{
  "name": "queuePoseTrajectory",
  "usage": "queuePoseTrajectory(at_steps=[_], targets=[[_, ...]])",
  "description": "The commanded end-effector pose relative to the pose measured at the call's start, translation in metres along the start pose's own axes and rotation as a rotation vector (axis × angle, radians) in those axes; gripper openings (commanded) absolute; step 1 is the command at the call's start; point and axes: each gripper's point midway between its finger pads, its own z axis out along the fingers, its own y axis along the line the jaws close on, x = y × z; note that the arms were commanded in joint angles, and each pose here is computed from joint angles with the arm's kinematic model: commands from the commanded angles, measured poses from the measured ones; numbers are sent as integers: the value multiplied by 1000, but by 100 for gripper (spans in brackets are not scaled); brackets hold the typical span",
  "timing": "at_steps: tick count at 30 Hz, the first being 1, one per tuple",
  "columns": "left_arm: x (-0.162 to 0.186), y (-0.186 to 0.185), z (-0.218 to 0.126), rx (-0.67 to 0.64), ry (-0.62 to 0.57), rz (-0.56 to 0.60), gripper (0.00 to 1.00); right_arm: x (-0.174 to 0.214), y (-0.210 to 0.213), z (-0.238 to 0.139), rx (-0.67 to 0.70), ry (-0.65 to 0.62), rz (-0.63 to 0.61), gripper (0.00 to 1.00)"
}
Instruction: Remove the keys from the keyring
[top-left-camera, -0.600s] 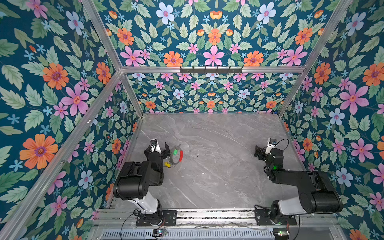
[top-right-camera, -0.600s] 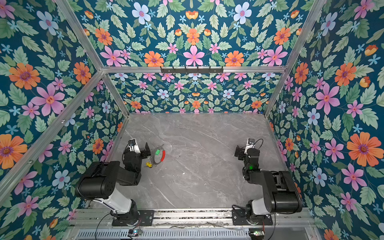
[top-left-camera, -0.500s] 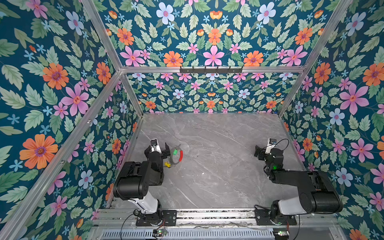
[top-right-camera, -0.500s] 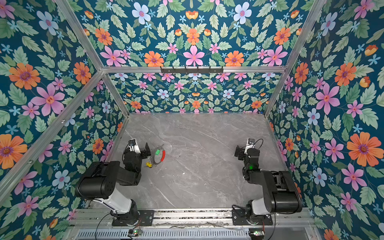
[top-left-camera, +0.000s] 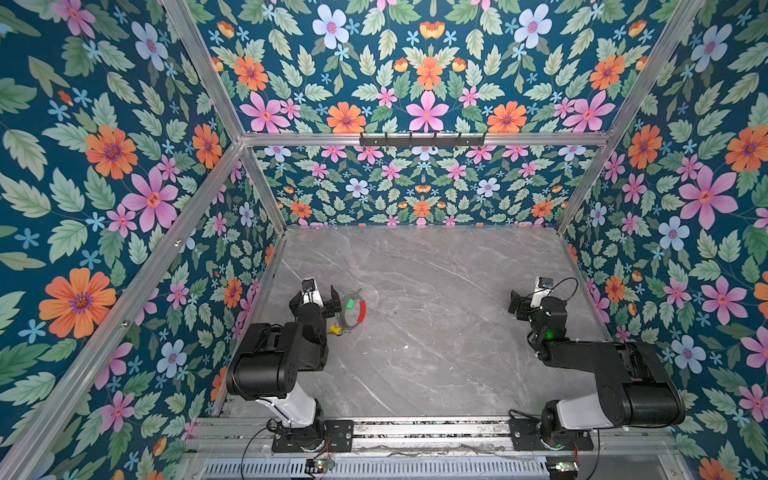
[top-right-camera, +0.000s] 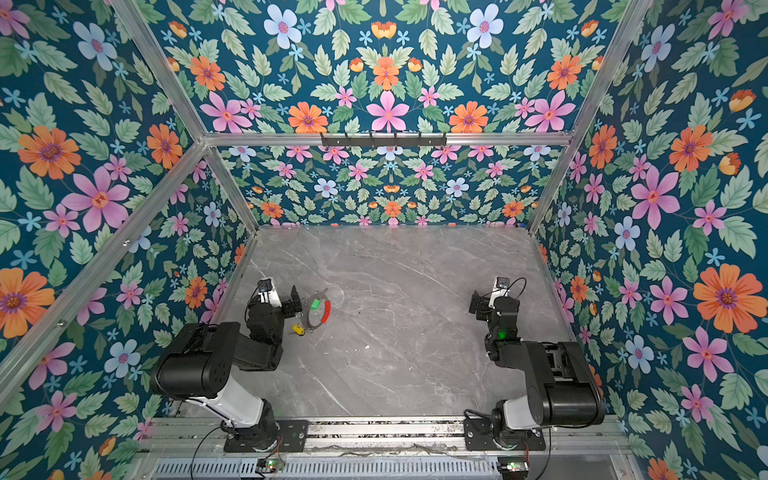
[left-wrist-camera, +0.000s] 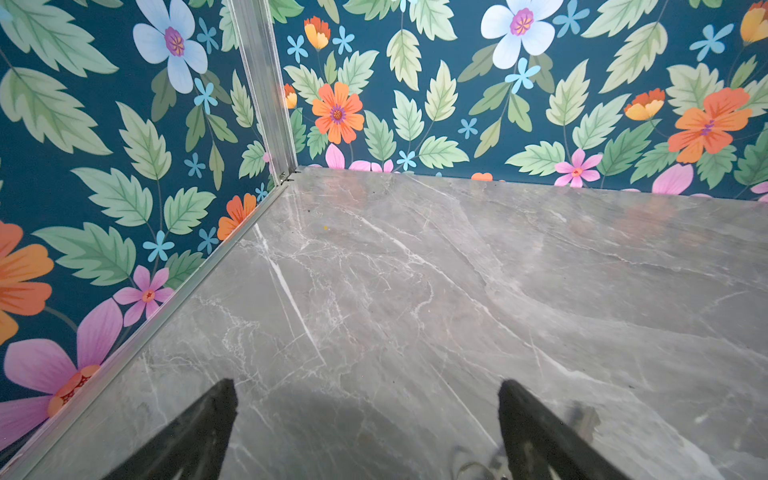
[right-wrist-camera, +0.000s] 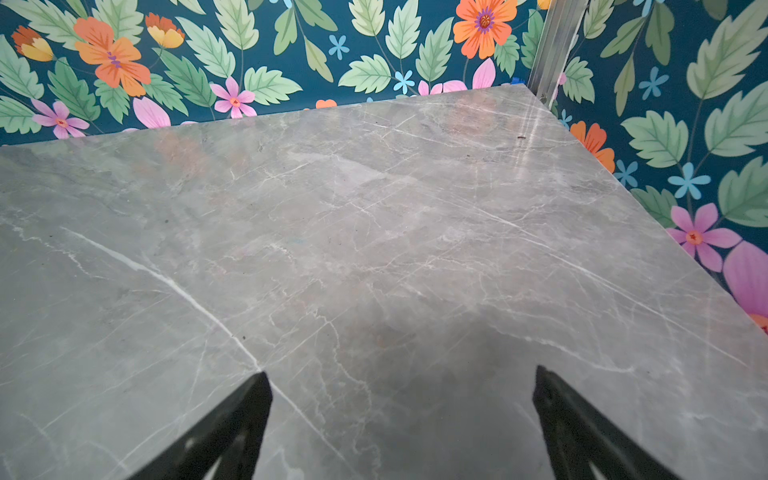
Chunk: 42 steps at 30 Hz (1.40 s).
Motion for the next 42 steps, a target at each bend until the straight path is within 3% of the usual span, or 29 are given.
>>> queuePoseTrajectory(at_steps=[1, 25, 33, 37, 42], targets=[[-5, 1, 0, -8, -20, 6, 100, -7, 1, 0, -5, -29, 3, 99], [-6, 2, -1, -8, -24, 4, 100, -6, 2, 0, -8, -24, 4, 99], [-35, 11, -9, -56, -13, -16, 100, -23, 6, -7, 19, 60, -12, 99], [-56, 11, -19, -47, -39, -109, 100, -30, 2, -17, 100, 69, 9, 99], [-86, 22, -34, -66, -154, -375, 100, -52, 3, -22, 227, 134, -6, 99]])
